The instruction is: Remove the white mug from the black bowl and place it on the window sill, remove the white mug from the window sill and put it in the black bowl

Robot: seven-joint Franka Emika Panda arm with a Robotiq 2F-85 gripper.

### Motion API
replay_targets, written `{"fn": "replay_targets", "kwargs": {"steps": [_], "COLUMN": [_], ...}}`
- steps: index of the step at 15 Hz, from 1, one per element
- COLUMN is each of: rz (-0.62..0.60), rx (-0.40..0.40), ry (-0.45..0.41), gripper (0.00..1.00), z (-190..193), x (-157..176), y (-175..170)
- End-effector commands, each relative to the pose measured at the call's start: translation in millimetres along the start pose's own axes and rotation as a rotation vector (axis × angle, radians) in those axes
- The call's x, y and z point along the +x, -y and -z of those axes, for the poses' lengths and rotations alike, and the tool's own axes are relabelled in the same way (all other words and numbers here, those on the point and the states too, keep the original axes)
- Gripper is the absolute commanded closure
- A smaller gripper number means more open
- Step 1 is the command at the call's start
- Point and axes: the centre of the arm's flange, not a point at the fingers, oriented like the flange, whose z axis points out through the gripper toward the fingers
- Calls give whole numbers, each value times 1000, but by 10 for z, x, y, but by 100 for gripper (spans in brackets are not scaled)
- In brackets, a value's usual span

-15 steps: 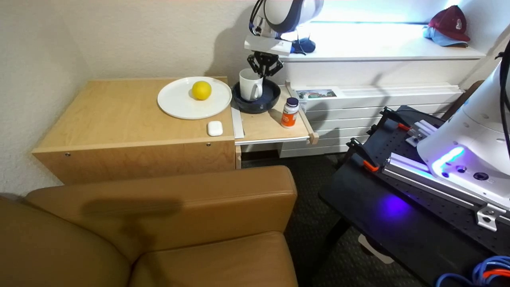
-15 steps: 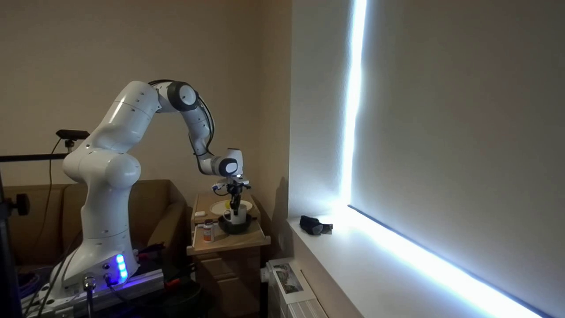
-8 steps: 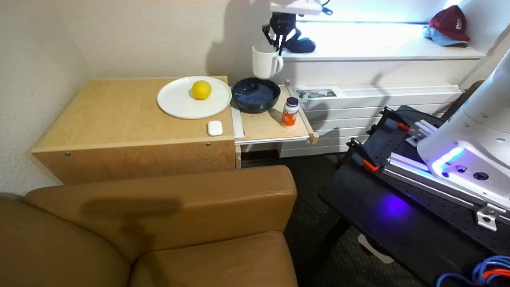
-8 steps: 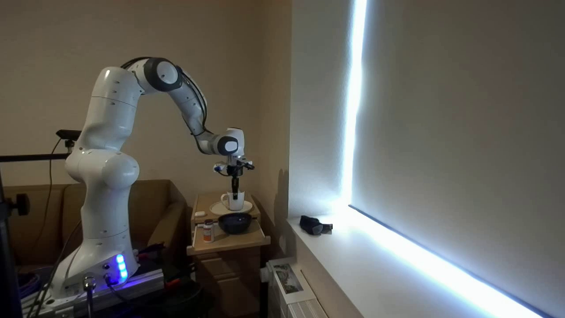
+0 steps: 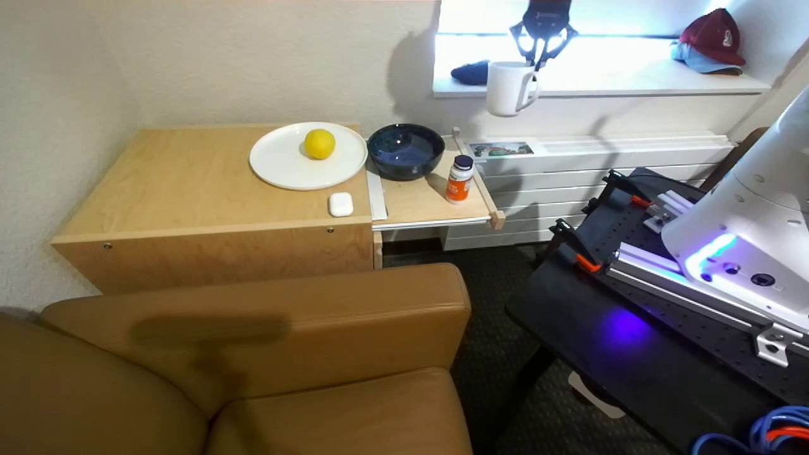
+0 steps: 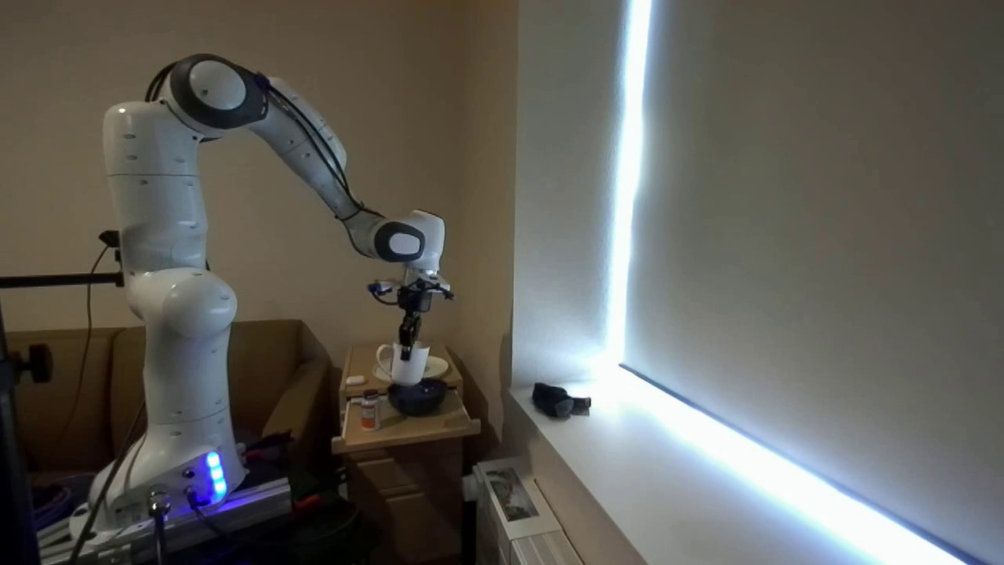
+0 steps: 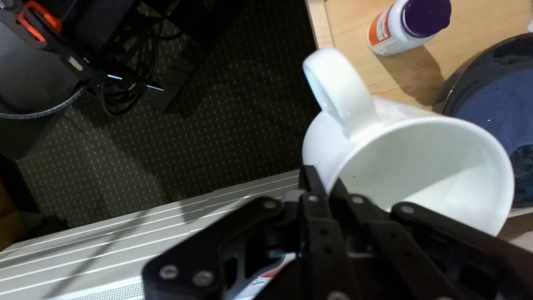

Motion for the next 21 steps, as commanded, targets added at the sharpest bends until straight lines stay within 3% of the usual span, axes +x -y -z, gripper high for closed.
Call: {"fn": "replay_targets", "kwargs": {"steps": [1,3,5,9,13,14,16,19,21], "rz": [-3,-28,-192,-435,-690,-611,-677,-704,-856], "rx": [8,-7,-14,-22,37,14,33,-13,59], "ry": [-1,15,26,18,27,14,1,-79,-108], "gripper": [94,99,99,99,99,94,94,99,99], "z": [28,-41,-177,-319,-172,-288,-204,-313,-285], "x": [-31,71,547,1337,2223,1724,2008,2246,2621], "y": [-54,-45,-248,-1091,-1876,-1815,-2012,-1842,-1881]}}
